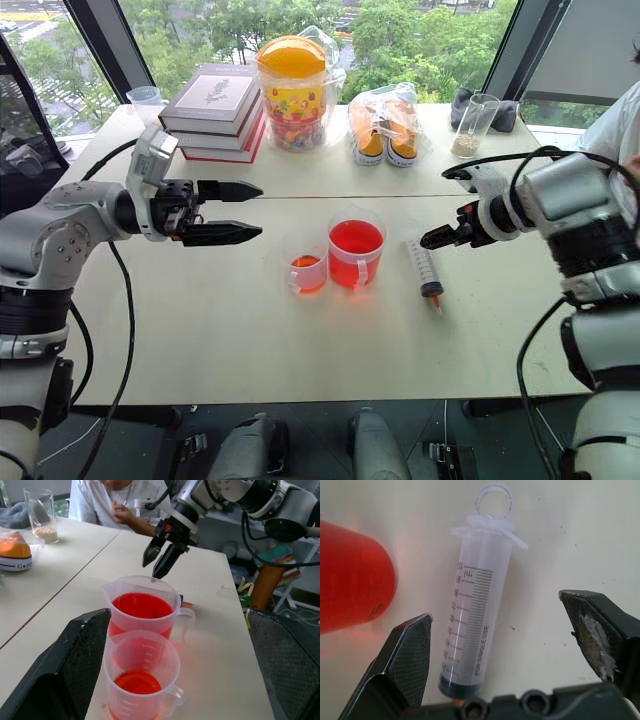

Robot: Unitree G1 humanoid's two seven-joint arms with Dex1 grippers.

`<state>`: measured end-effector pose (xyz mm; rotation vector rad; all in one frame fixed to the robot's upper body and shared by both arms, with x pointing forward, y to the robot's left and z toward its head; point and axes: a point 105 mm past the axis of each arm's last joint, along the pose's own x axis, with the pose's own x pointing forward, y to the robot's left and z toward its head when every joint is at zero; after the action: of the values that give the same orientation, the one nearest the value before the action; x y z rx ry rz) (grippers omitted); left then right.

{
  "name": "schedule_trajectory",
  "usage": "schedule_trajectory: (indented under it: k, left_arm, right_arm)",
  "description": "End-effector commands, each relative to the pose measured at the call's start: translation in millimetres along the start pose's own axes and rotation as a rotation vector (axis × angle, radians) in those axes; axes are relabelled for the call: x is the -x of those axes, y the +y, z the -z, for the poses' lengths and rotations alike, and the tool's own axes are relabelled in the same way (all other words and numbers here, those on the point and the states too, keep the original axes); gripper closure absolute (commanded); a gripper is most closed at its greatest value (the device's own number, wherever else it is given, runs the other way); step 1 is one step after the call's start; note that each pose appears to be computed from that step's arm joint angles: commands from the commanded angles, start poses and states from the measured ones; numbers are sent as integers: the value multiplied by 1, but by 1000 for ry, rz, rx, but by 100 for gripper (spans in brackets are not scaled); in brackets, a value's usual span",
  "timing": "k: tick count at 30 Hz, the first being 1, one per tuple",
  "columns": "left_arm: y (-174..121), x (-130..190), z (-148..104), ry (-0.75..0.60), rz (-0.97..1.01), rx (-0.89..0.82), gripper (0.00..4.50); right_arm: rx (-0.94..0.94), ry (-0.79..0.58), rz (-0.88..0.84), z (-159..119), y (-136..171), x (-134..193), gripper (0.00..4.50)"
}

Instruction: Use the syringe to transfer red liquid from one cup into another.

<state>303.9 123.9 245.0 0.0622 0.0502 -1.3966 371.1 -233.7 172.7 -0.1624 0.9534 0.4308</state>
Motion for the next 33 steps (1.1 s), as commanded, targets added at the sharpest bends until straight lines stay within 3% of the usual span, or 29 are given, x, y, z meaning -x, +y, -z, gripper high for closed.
schedule_trajectory:
  k: [1, 14, 18, 20, 23, 27, 33]
  left_arm:
    - [-5, 4, -11, -21, -17, -60, 0]
    - [-9, 10, -8, -25, -75, -60, 0]
    - [-10, 11, -8, -28, -81, -59, 0]
    - [-10, 11, -7, -28, -81, -58, 0]
    - [-9, 10, -8, -29, -74, -55, 0]
    - [-7, 9, -10, -29, -64, -53, 0]
    - [-2, 9, -15, -36, -47, -51, 0]
  right_arm:
    - [15, 12, 12, -11, -1, -5, 4]
    - [120, 156, 19, -6, 15, -52, 4]
    - [132, 176, 14, -3, 17, -55, 176]
    - [127, 178, 13, -3, 16, -54, 288]
    - [103, 156, 25, -5, 11, -47, 304]
    - [161, 58, 111, -16, -7, -27, 304]
    - [186, -427, 244, -70, -22, 44, 304]
